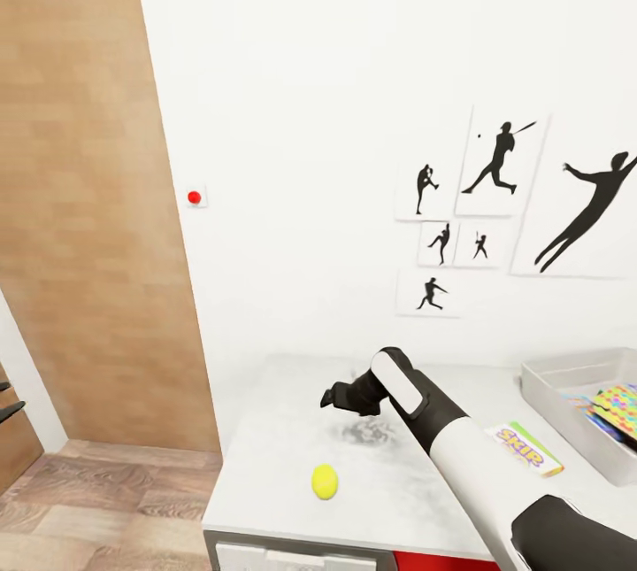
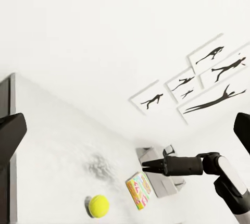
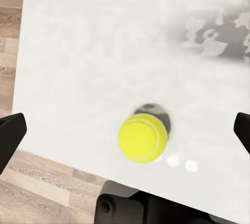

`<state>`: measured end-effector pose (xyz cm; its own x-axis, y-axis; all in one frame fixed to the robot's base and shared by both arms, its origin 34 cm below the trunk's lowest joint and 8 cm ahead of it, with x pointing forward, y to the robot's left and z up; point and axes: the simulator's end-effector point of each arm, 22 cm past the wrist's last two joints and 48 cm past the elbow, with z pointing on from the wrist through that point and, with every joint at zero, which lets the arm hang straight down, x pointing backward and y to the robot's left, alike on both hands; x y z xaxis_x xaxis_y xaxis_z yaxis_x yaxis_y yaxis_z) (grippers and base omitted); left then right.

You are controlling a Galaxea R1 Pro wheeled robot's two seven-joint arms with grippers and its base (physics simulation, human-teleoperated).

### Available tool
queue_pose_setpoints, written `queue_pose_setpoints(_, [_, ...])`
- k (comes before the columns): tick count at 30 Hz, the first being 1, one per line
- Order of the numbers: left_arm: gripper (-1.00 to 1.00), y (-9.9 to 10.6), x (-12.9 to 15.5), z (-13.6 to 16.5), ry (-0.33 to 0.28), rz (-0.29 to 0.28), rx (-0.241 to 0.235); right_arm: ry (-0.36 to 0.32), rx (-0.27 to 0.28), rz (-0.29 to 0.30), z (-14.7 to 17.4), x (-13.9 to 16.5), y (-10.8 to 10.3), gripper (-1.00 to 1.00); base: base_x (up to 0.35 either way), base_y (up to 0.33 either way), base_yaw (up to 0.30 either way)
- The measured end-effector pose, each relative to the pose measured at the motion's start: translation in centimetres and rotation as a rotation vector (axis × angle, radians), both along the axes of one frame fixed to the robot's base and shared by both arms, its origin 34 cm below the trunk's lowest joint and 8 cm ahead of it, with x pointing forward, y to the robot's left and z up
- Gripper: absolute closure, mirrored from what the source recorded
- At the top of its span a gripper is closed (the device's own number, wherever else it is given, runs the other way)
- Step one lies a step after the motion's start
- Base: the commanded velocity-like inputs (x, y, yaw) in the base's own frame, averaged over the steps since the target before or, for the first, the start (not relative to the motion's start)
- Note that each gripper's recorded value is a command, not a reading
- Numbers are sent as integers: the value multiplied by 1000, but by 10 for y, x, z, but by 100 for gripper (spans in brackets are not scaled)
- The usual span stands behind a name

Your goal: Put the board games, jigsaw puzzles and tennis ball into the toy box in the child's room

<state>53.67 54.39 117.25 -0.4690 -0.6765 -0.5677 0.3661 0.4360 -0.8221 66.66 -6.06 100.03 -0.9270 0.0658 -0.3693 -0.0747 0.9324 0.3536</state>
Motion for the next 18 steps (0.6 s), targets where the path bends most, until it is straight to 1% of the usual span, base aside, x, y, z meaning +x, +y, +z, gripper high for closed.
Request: queue_pose_setpoints(18, [-100,0,5,-12,27,0,1,31,-8,-5,-18,0,-5,-100,0,0,127])
